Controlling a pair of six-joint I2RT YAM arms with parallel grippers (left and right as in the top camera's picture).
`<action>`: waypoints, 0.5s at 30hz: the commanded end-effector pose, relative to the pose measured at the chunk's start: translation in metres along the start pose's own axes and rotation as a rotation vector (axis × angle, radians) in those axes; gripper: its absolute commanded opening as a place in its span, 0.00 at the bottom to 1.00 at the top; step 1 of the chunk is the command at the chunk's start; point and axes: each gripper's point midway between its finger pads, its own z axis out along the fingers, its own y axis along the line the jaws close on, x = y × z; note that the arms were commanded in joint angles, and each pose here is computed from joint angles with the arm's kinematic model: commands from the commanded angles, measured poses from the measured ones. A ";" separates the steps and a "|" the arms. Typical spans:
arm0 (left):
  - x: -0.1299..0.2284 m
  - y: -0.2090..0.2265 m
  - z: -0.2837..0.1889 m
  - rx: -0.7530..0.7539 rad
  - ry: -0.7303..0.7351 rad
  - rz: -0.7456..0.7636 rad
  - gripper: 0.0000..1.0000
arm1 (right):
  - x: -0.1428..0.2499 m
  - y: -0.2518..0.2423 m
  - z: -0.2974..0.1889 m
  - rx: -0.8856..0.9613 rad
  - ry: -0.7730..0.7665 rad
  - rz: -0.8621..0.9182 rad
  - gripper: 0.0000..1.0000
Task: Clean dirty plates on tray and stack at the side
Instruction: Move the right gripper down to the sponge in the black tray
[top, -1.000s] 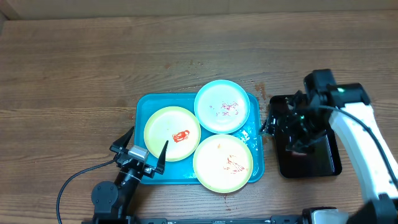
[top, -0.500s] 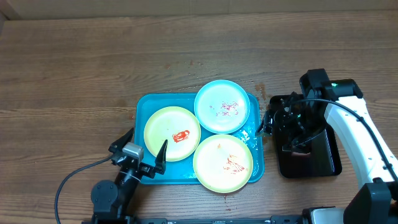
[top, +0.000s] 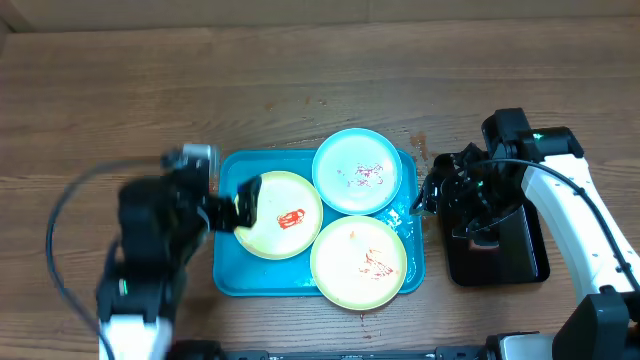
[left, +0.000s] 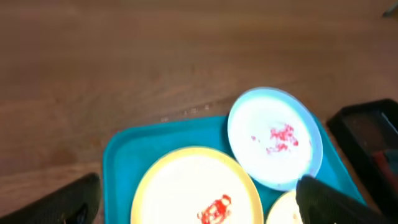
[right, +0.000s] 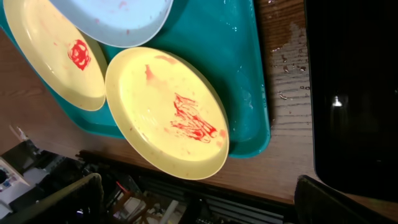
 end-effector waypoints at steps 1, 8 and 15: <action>-0.014 -0.001 0.021 0.022 0.137 -0.039 1.00 | -0.003 0.005 -0.006 -0.016 -0.021 -0.020 1.00; 0.005 0.010 0.060 0.015 0.398 -0.150 1.00 | -0.004 0.003 -0.006 -0.001 -0.026 -0.020 1.00; 0.040 0.006 0.082 0.053 0.558 -0.309 1.00 | -0.016 -0.010 -0.007 0.075 -0.080 -0.021 1.00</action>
